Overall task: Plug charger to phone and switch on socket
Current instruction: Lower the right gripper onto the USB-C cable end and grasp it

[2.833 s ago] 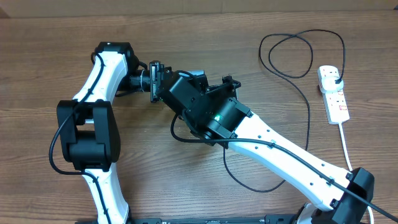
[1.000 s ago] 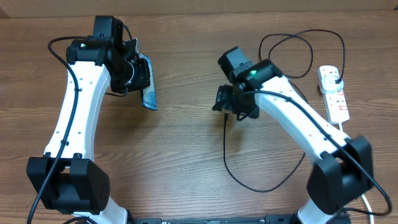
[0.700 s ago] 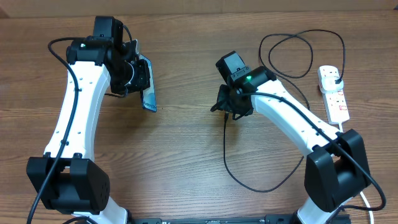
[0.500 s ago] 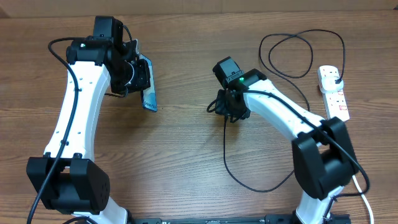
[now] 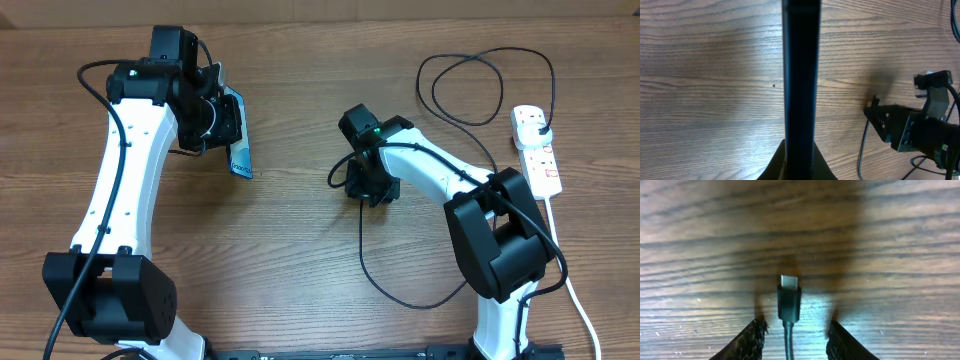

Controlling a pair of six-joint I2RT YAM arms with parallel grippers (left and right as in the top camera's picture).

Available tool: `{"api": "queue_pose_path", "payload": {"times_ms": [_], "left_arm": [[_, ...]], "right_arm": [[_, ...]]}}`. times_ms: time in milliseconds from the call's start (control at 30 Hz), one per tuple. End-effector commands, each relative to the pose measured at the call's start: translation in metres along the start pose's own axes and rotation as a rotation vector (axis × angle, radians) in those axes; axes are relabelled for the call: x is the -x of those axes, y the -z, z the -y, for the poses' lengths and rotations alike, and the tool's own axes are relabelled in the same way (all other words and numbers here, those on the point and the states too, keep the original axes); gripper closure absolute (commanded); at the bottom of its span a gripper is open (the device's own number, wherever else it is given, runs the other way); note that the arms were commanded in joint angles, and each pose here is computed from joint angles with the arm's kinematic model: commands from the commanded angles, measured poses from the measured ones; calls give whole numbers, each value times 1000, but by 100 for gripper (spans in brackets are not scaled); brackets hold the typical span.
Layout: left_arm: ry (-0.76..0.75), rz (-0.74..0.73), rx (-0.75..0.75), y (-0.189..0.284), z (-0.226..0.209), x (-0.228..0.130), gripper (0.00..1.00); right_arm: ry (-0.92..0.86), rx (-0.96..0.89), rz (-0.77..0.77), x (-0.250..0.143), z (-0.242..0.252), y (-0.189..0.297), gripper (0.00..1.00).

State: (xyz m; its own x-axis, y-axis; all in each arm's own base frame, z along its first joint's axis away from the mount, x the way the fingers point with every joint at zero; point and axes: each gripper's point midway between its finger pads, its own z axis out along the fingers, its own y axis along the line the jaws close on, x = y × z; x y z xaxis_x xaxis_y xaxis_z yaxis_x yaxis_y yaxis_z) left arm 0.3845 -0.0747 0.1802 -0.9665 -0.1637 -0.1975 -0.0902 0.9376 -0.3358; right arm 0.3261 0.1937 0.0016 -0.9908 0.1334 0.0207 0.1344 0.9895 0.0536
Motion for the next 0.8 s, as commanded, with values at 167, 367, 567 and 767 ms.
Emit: {"api": "queue_pose_path", "payload": {"times_ms": [167,367,567,767], "left_arm": [[6,22,-24,7,5,4,96],[5,23,-24,7,5,4,96],[5,25,-25,7,5,4,96],[5,25,-25,7,5,4,96]], "right_arm": [[-1,-13,-18,-3,4,-12,75],[-6,-3,-26,-5,2,-12,81],[-13,-6,-29,-5,3,-12,83],[-13,-2,-22,-4,2,-12,89]]}}
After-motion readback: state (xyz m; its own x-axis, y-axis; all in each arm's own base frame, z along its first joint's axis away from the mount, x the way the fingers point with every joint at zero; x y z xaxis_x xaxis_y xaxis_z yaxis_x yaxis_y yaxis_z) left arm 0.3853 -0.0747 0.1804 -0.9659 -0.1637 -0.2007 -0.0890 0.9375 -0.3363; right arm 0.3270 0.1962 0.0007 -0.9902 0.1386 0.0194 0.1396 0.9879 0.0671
